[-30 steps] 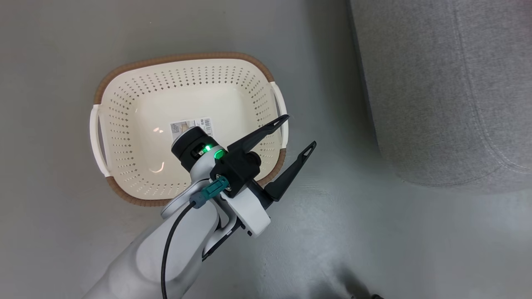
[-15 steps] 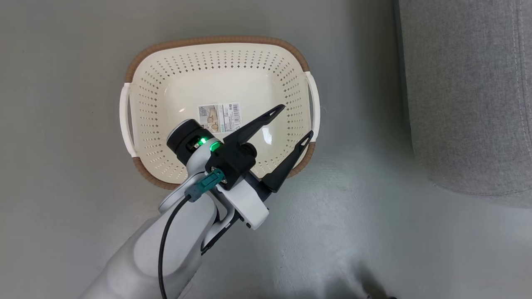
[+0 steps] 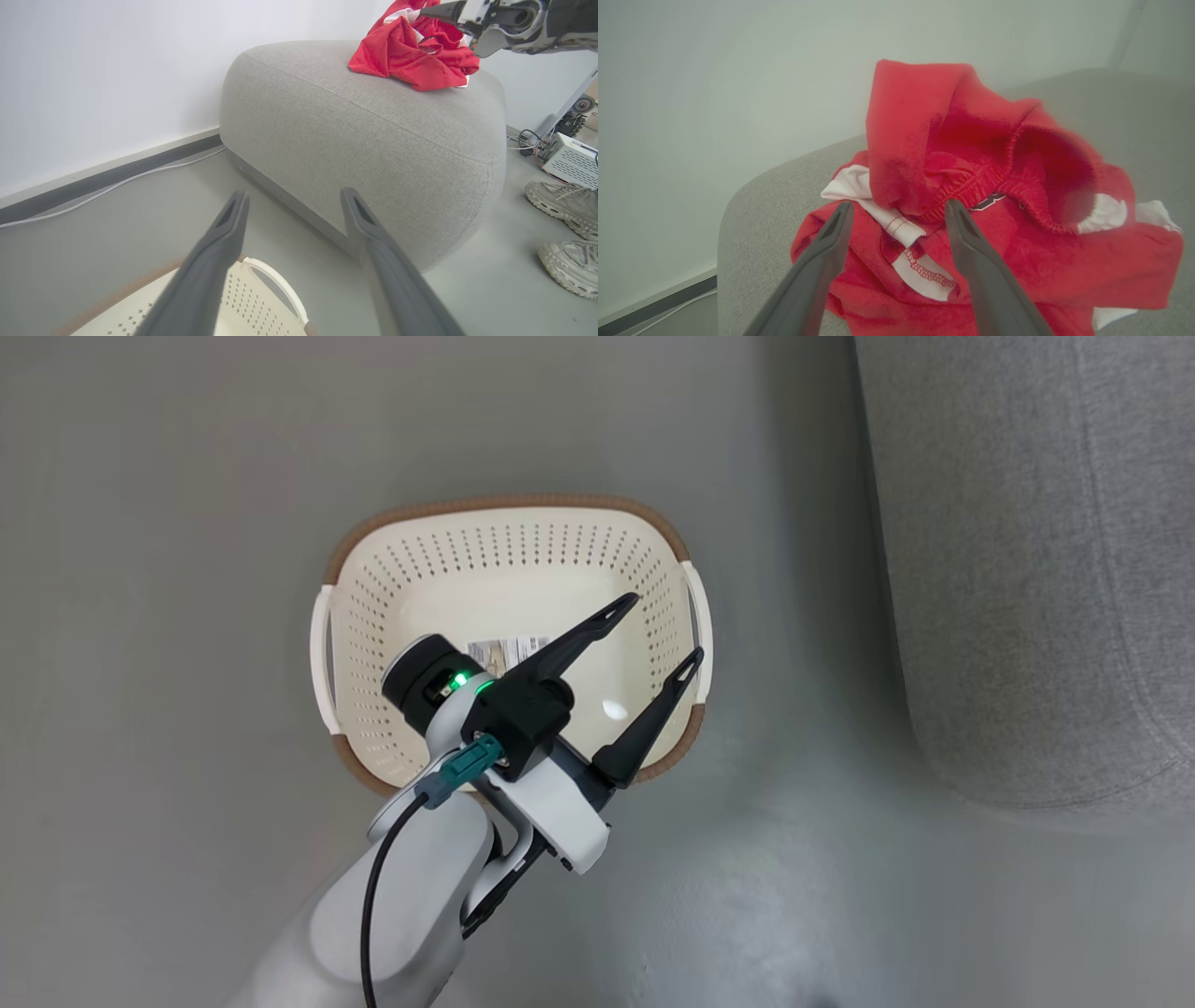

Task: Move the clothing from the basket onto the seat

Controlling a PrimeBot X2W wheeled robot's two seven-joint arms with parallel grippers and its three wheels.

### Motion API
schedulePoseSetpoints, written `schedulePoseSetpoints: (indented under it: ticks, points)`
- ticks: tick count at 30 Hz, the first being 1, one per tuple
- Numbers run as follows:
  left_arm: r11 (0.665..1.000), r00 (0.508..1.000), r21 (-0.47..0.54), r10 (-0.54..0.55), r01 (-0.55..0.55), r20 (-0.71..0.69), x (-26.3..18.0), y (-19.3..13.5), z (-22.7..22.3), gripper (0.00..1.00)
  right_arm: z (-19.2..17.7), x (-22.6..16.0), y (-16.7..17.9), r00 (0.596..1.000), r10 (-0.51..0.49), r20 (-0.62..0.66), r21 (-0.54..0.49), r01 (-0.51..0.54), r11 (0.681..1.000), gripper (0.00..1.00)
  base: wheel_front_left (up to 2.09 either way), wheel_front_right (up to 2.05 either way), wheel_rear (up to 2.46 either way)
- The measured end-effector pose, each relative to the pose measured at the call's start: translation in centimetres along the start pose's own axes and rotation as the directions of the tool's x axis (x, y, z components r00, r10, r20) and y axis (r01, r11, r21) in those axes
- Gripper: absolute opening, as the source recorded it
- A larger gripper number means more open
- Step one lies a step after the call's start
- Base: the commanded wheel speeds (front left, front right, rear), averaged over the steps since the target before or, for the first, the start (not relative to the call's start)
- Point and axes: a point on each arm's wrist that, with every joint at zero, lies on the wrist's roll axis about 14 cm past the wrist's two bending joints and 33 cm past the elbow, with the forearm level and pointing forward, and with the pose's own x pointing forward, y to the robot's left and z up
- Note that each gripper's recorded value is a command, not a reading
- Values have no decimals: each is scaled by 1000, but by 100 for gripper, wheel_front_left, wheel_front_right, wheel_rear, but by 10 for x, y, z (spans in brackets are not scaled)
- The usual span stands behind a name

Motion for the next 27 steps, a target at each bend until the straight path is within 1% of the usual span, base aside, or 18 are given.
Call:
schedulePoseSetpoints:
  ticks: [3, 8, 9, 12, 17, 20, 21, 27]
  points:
    - [1000, 999, 5, 30, -30, 15, -7, 0, 10, 100, 9, -14, 4, 999, 32, 41, 40, -33, 999, 100, 0, 0, 0]
    - [997, 996, 5, 77, -77, 37, -23, -3, 25, 100, 17, -43, 17, 990, 122, 78, 46, -126, 991, 100, 0, 0, 0]
    - [994, 993, 7, 107, -108, 49, -31, -1, 32, 100, 21, -54, 24, 984, 155, 91, 58, -161, 985, 100, 0, 0, 0]
    - [986, 984, 9, 166, -167, 71, -46, 6, 43, 100, 31, -70, 38, 969, 214, 120, 66, -223, 973, 100, 0, 0, 0]
    - [969, 965, 7, 246, -248, 94, -75, 9, 54, 100, 48, -101, 66, 934, 311, 176, 71, -327, 942, 100, 0, 0, 0]
    - [954, 948, 9, 296, -299, 114, -92, 12, 62, 100, 56, -121, 84, 906, 370, 203, 68, -390, 918, 100, 0, 0, 0]
    - [954, 948, 9, 296, -299, 114, -92, 12, 62, 100, 56, -121, 84, 906, 370, 203, 68, -390, 918, 100, 0, 0, 0]
    - [911, 899, 10, 405, -413, 168, -128, 23, 78, 100, 71, -158, 122, 838, 487, 246, 36, -510, 860, 100, 0, 0, 0]
